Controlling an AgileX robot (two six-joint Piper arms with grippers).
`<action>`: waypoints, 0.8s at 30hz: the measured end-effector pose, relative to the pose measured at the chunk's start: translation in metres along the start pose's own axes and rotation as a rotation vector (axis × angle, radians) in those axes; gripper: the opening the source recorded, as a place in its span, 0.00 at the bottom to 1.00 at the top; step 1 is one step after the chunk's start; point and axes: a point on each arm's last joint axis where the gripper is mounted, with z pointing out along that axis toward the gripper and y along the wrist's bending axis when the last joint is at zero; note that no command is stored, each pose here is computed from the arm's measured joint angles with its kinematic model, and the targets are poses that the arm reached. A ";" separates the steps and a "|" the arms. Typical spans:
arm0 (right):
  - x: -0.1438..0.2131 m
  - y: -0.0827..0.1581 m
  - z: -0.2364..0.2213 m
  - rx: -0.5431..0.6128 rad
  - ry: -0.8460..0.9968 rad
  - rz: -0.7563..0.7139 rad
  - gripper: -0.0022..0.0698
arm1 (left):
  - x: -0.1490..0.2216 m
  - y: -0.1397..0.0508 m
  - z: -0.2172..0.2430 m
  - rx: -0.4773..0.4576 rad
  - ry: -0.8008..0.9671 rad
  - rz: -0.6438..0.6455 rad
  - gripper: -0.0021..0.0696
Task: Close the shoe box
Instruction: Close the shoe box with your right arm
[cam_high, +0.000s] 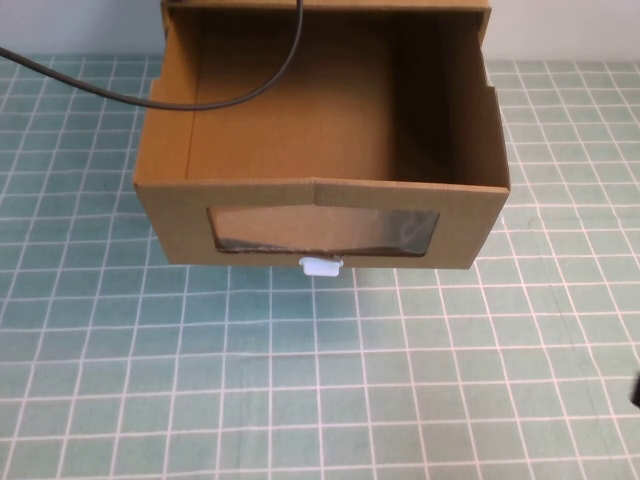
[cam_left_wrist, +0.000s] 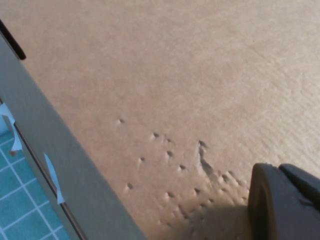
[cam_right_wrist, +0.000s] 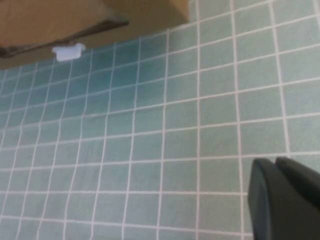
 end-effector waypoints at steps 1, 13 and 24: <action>-0.008 0.002 0.003 -0.009 0.032 -0.019 0.01 | 0.000 0.000 0.000 0.000 0.000 0.000 0.02; -0.084 0.057 0.060 -0.189 0.255 -0.298 0.01 | 0.000 0.000 0.000 0.000 0.000 -0.005 0.02; -0.084 0.135 0.093 -0.296 0.083 -0.446 0.01 | 0.000 -0.001 0.000 0.000 0.001 -0.003 0.02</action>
